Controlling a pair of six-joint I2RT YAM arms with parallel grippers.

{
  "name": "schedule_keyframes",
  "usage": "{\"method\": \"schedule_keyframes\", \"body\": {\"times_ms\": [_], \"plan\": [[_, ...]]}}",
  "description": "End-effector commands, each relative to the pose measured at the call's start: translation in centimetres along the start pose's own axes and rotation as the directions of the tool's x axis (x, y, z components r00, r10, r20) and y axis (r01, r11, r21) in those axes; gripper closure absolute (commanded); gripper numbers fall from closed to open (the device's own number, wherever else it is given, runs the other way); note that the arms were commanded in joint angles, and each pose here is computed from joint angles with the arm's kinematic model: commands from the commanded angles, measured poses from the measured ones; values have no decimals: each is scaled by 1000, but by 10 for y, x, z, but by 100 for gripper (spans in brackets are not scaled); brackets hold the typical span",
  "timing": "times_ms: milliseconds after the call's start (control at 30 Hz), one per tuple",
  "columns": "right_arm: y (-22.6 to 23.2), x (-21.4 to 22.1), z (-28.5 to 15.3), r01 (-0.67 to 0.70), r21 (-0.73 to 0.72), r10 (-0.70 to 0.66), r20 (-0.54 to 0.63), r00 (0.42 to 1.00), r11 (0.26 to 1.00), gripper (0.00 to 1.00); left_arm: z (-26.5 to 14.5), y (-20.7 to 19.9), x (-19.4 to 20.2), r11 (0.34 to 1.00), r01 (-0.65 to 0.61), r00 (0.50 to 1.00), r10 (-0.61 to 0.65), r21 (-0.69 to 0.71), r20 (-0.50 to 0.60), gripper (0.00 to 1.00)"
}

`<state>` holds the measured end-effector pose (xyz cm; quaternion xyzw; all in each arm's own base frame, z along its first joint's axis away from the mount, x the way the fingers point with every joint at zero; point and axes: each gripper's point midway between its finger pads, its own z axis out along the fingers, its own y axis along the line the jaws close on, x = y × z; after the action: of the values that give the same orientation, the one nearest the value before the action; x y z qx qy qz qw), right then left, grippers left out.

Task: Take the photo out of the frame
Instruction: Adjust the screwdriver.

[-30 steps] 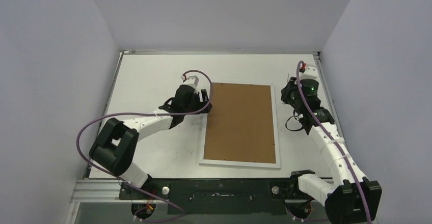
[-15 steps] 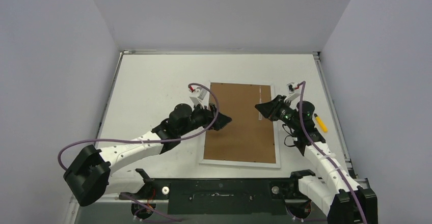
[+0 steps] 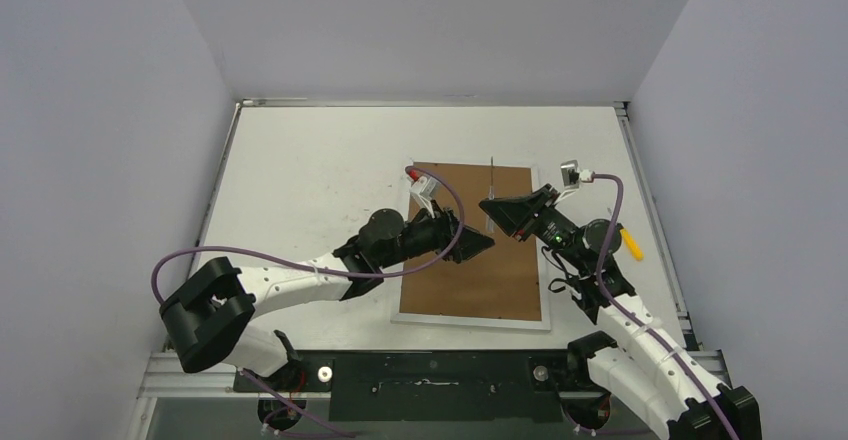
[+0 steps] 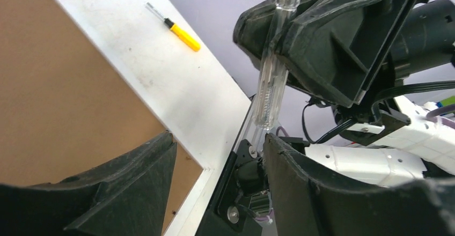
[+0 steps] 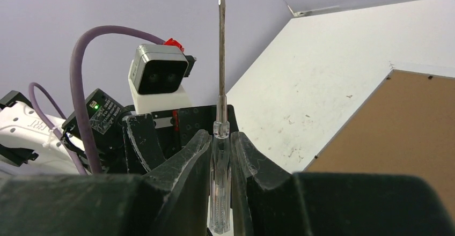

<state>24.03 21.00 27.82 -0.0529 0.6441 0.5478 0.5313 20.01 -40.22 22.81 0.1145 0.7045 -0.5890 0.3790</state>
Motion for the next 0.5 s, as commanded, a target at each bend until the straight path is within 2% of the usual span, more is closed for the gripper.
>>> {"method": "schedule_keyframes", "body": {"times_ms": [0,233,467], "plan": [[23,-17,1,25,-72,-20,69,997,997,93,9,-48,-30,989,-26,997,15,145,82,43],[24,-8,-6,7,-68,-3,60,998,998,93,5,-63,-29,976,-38,997,24,212,67,45],[26,-5,-7,19,-74,-16,39,999,997,91,13,-60,-33,983,-75,997,68,170,43,79]]}}
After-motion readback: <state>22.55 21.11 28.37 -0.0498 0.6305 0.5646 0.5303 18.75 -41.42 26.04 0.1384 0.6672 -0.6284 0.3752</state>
